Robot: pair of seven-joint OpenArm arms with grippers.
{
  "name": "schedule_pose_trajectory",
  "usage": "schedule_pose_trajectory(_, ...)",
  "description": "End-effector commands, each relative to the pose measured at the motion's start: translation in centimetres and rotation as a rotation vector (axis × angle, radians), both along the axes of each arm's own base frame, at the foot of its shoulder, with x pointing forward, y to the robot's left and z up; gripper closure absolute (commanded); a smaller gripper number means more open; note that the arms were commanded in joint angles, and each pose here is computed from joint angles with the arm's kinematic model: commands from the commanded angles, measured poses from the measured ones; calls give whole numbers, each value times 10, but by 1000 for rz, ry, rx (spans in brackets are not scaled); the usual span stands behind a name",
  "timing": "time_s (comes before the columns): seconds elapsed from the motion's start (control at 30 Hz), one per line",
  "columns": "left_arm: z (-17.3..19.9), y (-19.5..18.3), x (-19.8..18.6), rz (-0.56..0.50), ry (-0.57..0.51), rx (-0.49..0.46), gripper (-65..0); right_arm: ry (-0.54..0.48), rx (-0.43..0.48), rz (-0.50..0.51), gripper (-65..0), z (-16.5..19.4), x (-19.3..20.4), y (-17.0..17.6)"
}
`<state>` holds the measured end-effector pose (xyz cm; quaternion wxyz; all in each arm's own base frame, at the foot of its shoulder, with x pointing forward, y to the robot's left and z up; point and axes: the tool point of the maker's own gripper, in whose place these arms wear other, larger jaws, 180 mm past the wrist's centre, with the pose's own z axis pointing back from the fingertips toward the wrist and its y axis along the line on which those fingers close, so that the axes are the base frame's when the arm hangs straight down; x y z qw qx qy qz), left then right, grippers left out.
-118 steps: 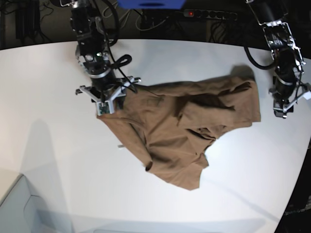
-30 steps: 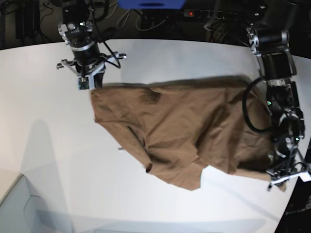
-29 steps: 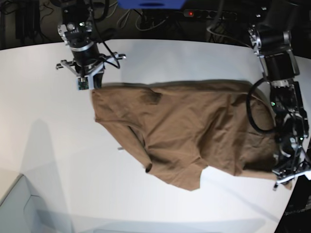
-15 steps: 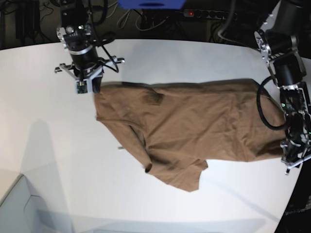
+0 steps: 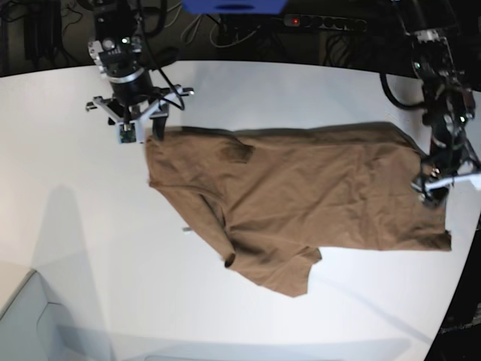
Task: Layout the t-shirt on the table in an organized manner, then fold the t-shirt properly
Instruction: 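Grasp the shirt hem with the left gripper and pull it outward, then grasp the shirt corner with the right gripper while left holds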
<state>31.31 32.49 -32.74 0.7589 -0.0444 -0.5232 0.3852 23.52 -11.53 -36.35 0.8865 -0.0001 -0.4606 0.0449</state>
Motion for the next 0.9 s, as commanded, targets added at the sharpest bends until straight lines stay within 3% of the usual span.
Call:
schedule_pose_trajectory(0.0, 14, 9, -3, 9, -33, 53, -455, -45, 2, 3, -229, 11, 5, 0)
schedule_pose_trajectory(0.13, -26, -2, -39, 10, 76, 16, -457, -46, 2, 5, -229, 11, 6, 1)
schedule_pose_trajectory(0.23, -36, -5, -50, 14, 104, 5, -457, -48, 4, 4, -229, 11, 7, 1)
schedule_pose_trajectory(0.63, -69, -45, -36, -82, 172, -49, -448, -35, 9, 17, -229, 9, 3, 6)
schedule_pose_trajectory(0.73, -73, -52, -38, -100, 184, -56, -390, -35, 7, 17, -229, 9, 3, 5)
schedule_pose_trajectory(0.87, -77, -53, -43, -101, 196, -62, -231, -35, 3, 13, -229, 9, 3, 3)
